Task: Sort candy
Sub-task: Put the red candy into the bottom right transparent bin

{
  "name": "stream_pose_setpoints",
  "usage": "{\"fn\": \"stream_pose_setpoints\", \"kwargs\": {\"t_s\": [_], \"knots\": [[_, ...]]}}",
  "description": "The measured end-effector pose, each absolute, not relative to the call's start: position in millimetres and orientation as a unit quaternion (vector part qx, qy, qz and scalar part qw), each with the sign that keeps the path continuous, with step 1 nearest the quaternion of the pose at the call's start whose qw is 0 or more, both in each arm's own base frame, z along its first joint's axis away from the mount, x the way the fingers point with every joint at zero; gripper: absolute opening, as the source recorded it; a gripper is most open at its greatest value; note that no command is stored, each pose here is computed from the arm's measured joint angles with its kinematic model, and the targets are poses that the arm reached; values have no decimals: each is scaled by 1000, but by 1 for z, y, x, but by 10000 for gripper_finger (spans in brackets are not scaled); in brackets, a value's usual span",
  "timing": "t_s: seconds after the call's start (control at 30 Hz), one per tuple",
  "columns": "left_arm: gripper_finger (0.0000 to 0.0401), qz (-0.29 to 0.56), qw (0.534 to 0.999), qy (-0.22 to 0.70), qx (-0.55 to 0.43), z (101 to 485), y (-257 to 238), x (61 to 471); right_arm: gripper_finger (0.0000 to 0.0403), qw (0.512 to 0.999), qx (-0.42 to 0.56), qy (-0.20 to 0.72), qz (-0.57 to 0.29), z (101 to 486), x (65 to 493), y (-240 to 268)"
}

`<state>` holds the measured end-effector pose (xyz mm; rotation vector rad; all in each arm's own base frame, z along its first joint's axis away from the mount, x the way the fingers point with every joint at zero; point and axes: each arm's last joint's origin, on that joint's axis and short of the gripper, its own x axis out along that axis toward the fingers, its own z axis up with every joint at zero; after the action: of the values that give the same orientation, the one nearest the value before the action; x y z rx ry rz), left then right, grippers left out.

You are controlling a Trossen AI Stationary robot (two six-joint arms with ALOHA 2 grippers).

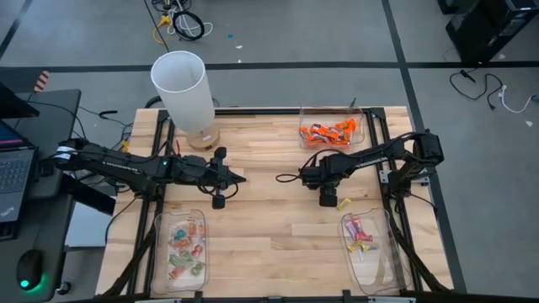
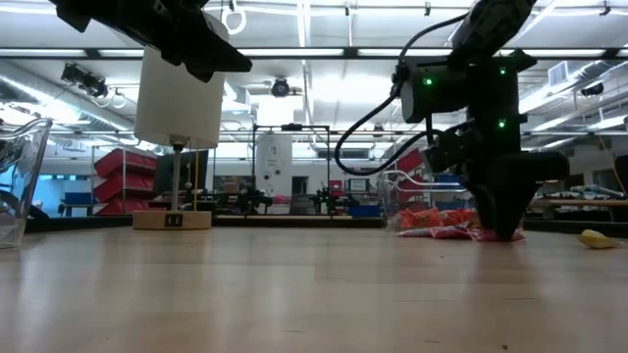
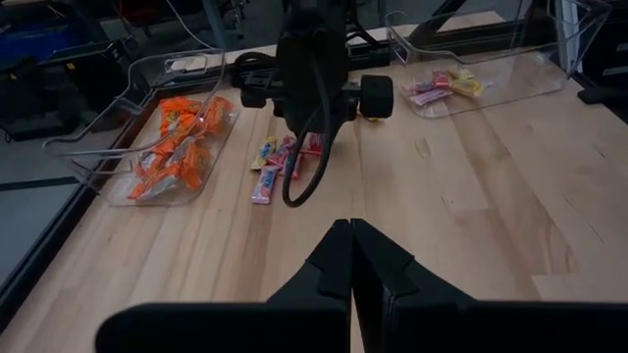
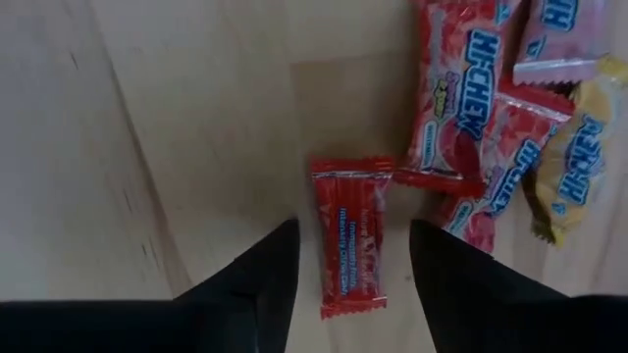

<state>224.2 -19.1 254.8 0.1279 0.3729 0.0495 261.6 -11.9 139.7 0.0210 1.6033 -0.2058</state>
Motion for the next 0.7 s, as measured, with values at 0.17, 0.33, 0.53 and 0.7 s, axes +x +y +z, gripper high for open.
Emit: {"fn": "stream_pose_setpoints", "kwargs": {"t_s": [0.17,0.33,0.53,0.7], "knots": [[3,25,980,185,63,255,-19,224,160,691,20,715,-102,139,261,-12],[3,25,981,184,63,255,-19,224,120,691,27,715,-99,138,261,-11],[3,25,981,184,62,255,-19,224,57,692,39,716,-89,138,261,-11],[3,25,981,184,62,255,-19,224,19,691,46,715,-90,138,261,-10]]}}
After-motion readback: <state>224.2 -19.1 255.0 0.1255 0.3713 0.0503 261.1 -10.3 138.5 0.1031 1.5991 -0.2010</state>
